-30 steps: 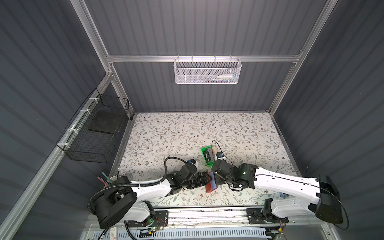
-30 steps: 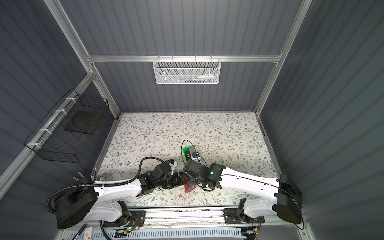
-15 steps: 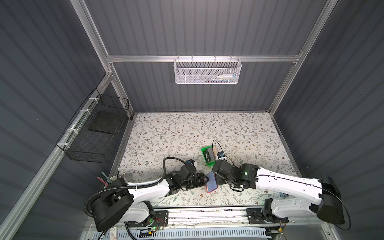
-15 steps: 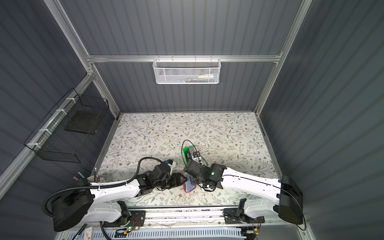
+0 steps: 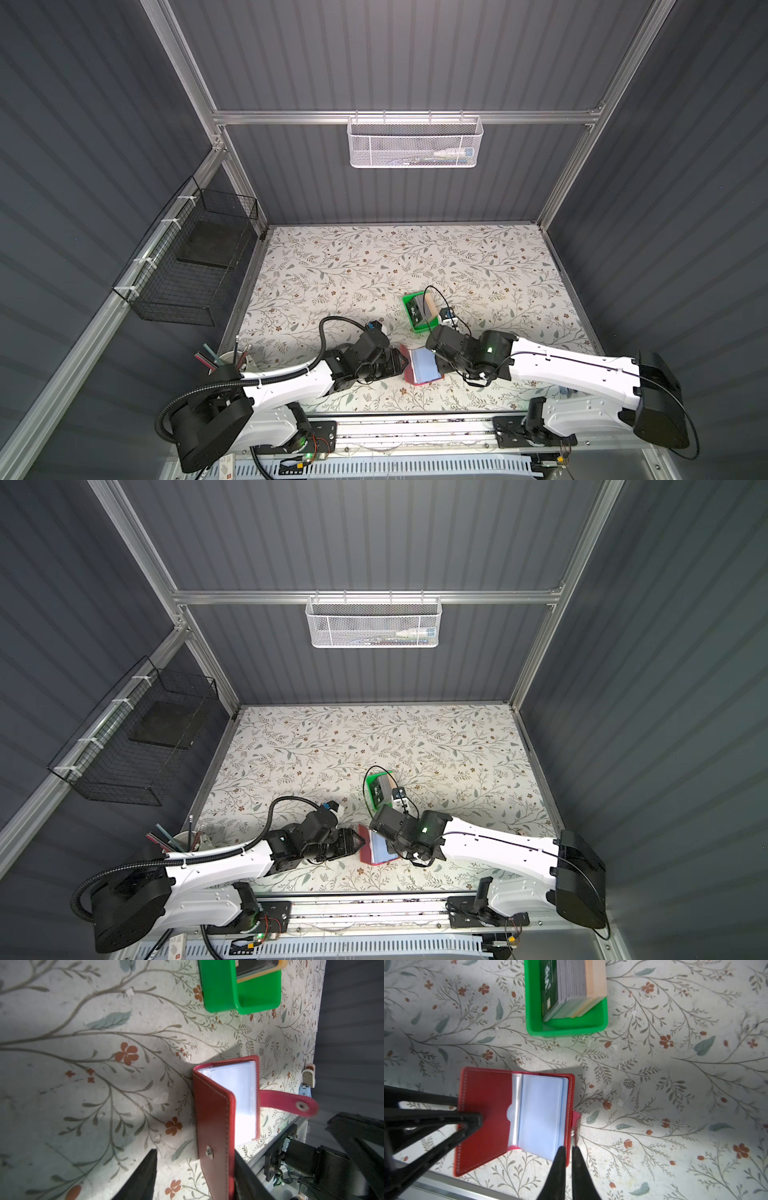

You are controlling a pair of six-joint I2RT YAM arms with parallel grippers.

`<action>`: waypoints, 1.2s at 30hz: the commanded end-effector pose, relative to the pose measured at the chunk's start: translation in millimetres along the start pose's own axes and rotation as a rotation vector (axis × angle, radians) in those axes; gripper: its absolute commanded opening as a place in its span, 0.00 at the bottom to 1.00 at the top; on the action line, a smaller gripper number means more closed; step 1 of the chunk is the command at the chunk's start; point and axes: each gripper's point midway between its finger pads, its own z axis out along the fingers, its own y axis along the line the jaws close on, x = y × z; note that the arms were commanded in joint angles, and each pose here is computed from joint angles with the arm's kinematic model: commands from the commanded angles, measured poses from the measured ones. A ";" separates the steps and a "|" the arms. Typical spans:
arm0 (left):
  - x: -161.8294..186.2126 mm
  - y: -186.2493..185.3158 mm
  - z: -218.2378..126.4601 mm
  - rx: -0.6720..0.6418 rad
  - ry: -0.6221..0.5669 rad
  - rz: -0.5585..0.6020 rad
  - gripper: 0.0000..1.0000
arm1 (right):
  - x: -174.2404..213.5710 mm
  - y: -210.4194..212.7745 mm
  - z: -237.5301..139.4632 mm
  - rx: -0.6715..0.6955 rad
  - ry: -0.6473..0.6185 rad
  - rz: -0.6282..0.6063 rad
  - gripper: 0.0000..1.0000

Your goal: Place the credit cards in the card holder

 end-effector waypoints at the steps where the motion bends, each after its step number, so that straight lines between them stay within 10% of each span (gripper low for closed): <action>1: 2.6 14.2 -1.4 -0.052 0.009 0.029 0.55 | 8.1 -11.5 2.4 0.031 0.001 0.016 0.15; 12: -0.7 8.8 -3.3 -0.041 0.002 0.100 0.50 | 16.6 0.5 -1.4 -0.138 -0.030 0.066 0.30; 36: -9.0 6.4 8.4 -0.049 -0.024 0.174 0.42 | 26.8 34.1 19.9 -0.280 -0.013 0.148 0.26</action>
